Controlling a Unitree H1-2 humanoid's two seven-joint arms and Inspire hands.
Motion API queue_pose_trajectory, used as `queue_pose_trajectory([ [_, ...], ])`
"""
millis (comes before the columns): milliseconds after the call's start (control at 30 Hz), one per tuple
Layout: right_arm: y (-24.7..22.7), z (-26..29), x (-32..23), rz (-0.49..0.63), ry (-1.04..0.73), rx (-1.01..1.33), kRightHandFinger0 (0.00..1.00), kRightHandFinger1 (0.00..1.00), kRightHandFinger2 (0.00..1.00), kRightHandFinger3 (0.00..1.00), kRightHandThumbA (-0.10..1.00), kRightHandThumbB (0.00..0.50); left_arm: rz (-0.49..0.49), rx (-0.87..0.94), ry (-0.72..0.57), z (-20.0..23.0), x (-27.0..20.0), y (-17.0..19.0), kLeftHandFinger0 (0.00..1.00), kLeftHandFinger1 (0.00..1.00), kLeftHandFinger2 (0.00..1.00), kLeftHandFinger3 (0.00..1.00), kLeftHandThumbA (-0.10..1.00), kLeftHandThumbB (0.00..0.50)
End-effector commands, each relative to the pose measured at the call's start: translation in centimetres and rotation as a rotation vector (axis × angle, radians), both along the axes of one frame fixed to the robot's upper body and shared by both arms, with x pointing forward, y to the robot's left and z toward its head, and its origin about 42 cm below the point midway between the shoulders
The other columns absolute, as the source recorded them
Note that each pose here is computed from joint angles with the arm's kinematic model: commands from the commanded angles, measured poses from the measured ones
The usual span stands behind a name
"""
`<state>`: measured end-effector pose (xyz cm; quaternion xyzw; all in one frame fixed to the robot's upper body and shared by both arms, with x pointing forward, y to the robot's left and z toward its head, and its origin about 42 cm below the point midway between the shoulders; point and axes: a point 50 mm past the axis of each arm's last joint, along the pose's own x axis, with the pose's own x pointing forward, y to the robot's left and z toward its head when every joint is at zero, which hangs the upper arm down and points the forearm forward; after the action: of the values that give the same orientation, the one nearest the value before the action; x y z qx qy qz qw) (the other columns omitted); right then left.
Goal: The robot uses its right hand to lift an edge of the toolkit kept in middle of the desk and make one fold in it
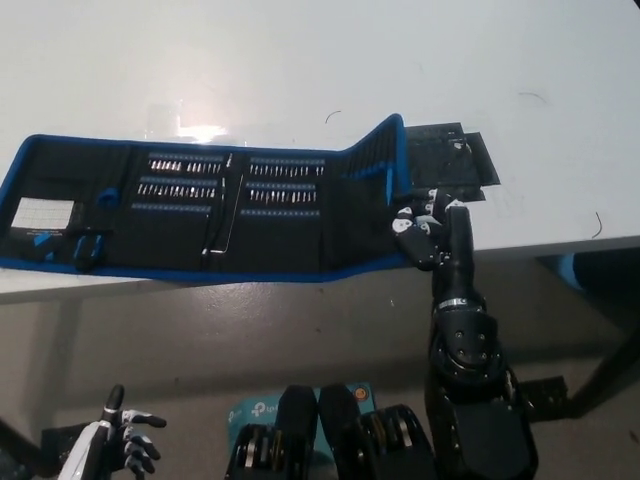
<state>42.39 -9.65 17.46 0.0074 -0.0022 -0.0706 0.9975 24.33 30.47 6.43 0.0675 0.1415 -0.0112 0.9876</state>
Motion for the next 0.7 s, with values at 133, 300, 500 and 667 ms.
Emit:
queue_pose_trajectory([
  [133, 0.8, 3.7, 1.1, -0.026, -0.184, 0.006, 0.00, 0.00, 0.00, 0.35, -0.10, 0.077, -0.035, 0.022, -0.044, 0.8, 0.2, 0.6, 0.20, 0.25, 0.27, 0.43, 1.00, 0.500],
  [300, 1.2, 6.5, 2.0, 0.026, -0.232, -0.114, 0.00, 0.00, 0.01, 0.34, -0.10, 0.082, -0.041, 0.024, -0.041, 1.0, 0.4, 0.8, 0.23, 0.26, 0.29, 0.45, 1.00, 0.500],
  [500, 3.4, 10.7, 3.4, 0.255, -0.280, -0.565, 0.00, 0.02, 0.07, 0.30, -0.10, 0.133, -0.047, 0.027, -0.045, 1.2, 0.6, 1.0, 0.22, 0.26, 0.29, 0.43, 1.00, 0.500],
  [667, 6.4, 10.3, 2.8, 0.411, -0.325, -0.909, 0.00, 0.00, 0.01, 0.37, -0.10, 0.187, -0.053, 0.023, -0.038, 1.1, 0.9, 0.8, 0.22, 0.27, 0.29, 0.43, 1.00, 0.500],
])
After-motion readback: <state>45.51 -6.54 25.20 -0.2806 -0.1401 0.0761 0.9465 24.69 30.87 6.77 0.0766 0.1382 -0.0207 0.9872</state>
